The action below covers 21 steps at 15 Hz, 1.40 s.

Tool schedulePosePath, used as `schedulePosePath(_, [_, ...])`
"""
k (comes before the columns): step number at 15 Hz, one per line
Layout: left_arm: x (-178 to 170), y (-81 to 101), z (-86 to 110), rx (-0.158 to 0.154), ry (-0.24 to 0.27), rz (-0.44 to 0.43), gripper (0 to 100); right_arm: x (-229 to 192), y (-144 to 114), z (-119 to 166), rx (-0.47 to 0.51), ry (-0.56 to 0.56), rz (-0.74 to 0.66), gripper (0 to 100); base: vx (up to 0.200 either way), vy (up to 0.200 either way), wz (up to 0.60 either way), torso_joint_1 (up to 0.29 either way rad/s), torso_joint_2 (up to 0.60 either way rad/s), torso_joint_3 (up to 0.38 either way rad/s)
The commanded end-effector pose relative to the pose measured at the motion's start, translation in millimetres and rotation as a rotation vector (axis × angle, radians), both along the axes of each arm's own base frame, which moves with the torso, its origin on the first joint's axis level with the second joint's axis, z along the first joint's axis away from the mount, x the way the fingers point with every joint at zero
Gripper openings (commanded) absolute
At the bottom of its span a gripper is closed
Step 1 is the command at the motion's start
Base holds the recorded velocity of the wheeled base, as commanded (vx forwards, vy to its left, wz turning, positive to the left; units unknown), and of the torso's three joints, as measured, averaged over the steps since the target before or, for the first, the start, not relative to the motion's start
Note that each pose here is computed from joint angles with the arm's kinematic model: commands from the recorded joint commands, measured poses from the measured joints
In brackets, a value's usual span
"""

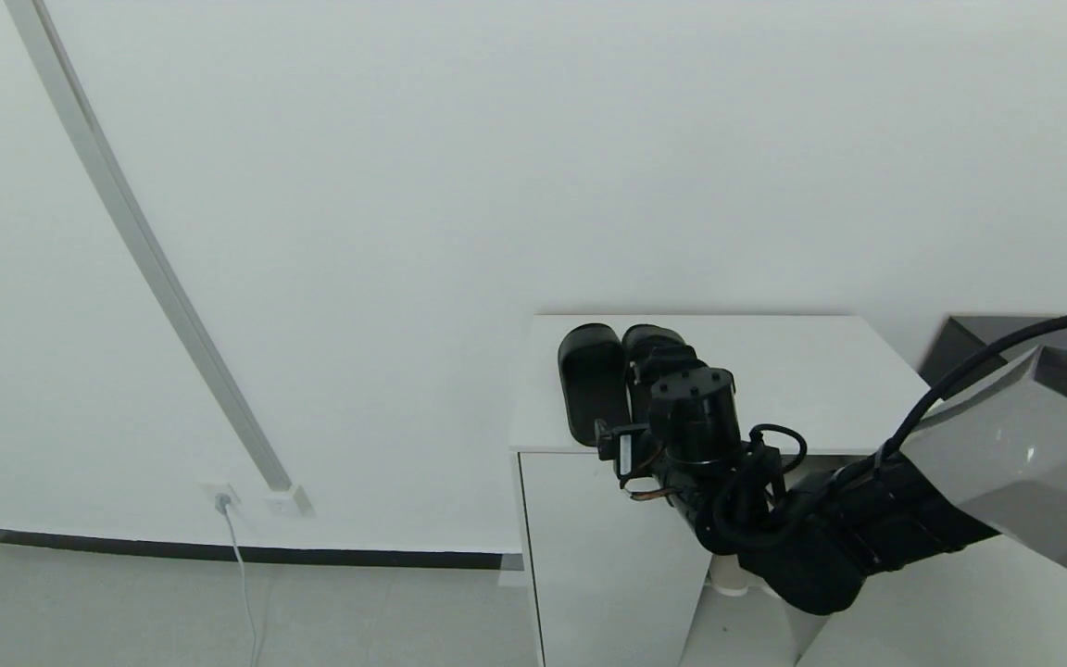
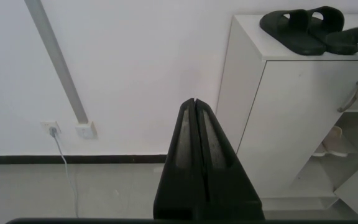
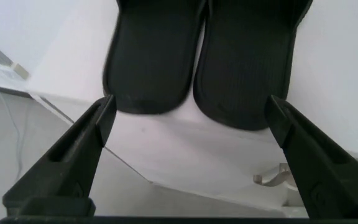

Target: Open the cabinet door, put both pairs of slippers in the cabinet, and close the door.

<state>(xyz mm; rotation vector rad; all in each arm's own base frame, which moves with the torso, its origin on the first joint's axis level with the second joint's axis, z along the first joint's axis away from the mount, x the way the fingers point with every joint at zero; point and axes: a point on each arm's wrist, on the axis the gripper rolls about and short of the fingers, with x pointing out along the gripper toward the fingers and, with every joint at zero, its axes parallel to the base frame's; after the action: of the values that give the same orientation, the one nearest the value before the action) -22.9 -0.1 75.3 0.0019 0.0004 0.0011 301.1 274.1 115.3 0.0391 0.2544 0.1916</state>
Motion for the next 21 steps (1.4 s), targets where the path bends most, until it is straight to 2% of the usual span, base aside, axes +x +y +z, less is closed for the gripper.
schedulePosePath(1, [0, 0.0, 0.0, 0.0, 0.001, 0.0, 0, 3, 2, 11, 0.028, -0.024, -0.003, 100, 0.0, 0.0, 0.0, 0.0, 0.0, 0.0])
schedulePosePath(5, [0, 0.0, 0.0, 0.0, 0.001, -0.001, 0, 6, 3, 0, 0.019, -0.006, -0.008, 100, 0.0, 0.0, 0.0, 0.0, 0.0, 0.0])
schedulePosePath(14, [0, -0.1, 0.0, -0.002, 0.001, -0.003, 0, 9, 4, -10, 0.021, -0.005, -0.014, 100, 0.2, 0.0, 0.0, 0.003, 0.0, -0.001])
schedulePosePath(21, [0, -0.1, 0.0, -0.002, 0.001, -0.003, 0, 25, 7, -19, 0.006, -0.033, -0.023, 100, 0.0, 0.0, 0.0, 0.0, 0.0, 0.0])
